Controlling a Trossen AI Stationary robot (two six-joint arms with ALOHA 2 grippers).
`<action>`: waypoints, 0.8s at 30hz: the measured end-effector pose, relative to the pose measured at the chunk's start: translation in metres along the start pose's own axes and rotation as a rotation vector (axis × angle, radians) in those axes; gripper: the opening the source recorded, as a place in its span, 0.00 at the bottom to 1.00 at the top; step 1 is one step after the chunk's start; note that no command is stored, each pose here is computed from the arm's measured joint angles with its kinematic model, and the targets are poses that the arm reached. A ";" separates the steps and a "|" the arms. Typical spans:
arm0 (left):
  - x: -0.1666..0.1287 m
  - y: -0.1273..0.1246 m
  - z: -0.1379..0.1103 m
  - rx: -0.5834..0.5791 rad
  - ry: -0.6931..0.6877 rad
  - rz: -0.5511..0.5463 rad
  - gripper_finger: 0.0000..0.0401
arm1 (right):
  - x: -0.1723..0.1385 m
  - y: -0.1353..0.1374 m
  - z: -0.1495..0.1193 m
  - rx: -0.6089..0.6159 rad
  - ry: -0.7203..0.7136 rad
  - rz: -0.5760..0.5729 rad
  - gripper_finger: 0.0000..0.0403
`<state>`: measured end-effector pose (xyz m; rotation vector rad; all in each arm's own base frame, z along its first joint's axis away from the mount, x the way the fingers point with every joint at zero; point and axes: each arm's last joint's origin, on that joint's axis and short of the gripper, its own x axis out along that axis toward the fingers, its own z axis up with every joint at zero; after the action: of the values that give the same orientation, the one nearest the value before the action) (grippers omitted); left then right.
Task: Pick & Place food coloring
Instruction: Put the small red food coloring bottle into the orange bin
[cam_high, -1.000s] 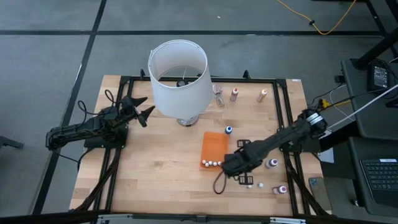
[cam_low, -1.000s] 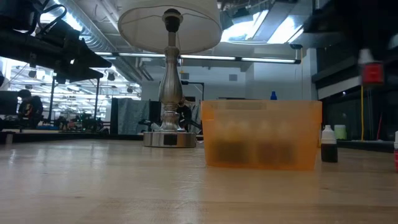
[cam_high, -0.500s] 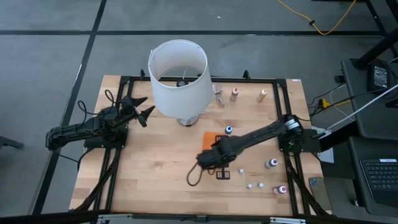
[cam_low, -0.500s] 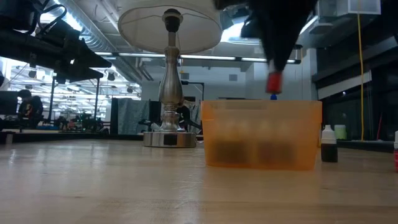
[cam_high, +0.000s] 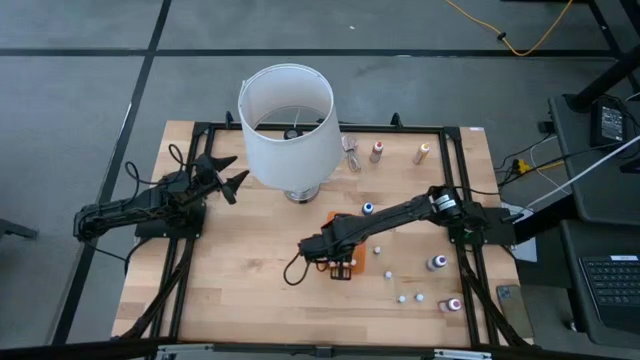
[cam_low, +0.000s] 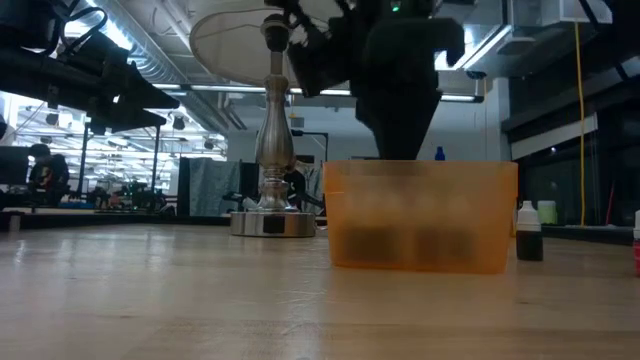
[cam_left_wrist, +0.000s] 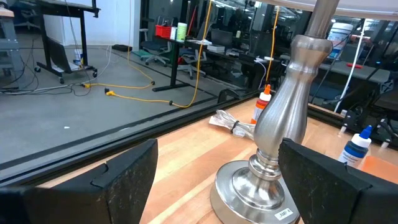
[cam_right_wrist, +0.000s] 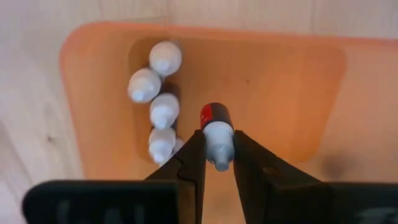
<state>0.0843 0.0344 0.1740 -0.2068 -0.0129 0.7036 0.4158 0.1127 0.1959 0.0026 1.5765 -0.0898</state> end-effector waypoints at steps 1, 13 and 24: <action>0.000 0.000 0.000 0.000 0.000 0.000 0.80 | 0.002 -0.001 0.001 0.002 0.000 -0.001 0.17; 0.000 0.000 0.000 0.000 0.000 0.000 0.80 | 0.010 0.000 0.011 -0.012 -0.071 -0.033 0.17; 0.000 0.000 0.000 0.000 0.000 0.000 0.80 | 0.025 0.002 0.015 -0.013 -0.052 -0.040 0.18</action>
<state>0.0843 0.0344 0.1741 -0.2069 -0.0131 0.7036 0.4307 0.1123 0.1708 -0.0411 1.5250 -0.1096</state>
